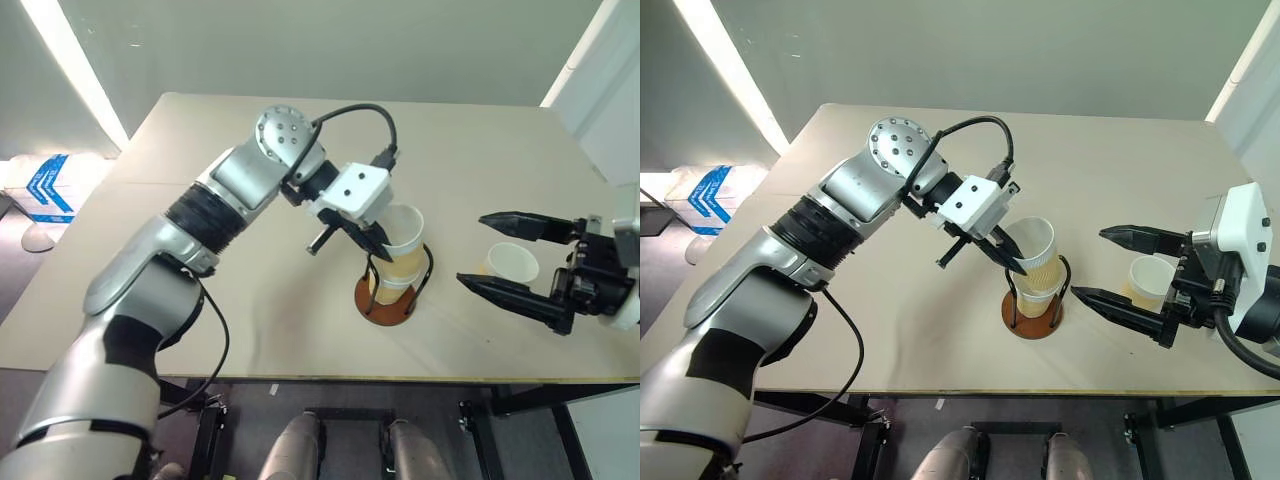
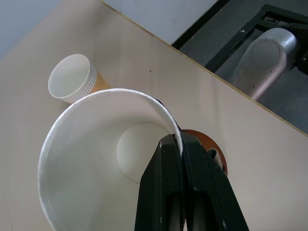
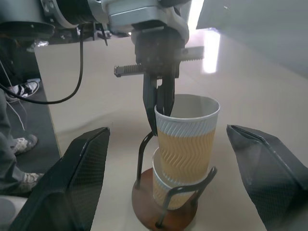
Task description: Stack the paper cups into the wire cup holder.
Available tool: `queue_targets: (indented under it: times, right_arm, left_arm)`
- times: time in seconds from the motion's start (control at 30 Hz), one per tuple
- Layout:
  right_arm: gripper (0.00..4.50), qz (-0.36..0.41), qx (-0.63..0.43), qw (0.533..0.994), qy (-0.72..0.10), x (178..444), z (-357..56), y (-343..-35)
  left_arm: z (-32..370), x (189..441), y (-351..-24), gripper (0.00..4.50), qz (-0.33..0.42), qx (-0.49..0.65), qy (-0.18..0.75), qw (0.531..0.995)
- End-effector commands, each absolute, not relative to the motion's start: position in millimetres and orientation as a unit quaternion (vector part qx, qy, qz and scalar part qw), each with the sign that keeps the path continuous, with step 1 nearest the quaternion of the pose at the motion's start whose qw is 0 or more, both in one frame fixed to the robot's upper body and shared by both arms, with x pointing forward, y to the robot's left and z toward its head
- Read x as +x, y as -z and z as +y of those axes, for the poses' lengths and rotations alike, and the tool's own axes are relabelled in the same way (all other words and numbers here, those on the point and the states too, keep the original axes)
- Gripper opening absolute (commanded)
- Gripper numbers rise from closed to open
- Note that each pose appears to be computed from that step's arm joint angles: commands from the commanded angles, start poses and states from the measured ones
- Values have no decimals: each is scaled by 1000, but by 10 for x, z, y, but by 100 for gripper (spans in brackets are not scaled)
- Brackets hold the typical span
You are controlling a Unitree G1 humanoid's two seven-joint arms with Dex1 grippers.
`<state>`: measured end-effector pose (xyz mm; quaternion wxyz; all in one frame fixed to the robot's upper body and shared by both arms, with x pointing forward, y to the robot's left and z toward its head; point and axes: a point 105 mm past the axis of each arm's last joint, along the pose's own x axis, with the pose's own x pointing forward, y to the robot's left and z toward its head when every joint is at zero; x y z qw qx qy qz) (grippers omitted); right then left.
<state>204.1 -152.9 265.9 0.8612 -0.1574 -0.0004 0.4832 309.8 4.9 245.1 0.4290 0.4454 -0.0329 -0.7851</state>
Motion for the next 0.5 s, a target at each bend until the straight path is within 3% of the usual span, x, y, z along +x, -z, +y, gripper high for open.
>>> queue_targets:
  times: [0.03,0.37,0.4,0.5]
  right_arm:
    - [412,-20,-178,862,-475,2022,-1549,-2750]
    - [412,-12,-188,862,-471,2047,-1582,-2761]
    - [412,-12,-188,862,-471,2050,-1580,-2765]
    - [412,-11,-189,861,-471,2057,-1576,-2771]
  left_arm:
    - [27,3056,-2636,89,-60,462,782,414]
    - [84,3091,-2671,424,-64,469,773,423]
    - [82,3083,-2673,446,-65,465,774,424]
    - [73,3065,-2675,446,-66,457,778,425]
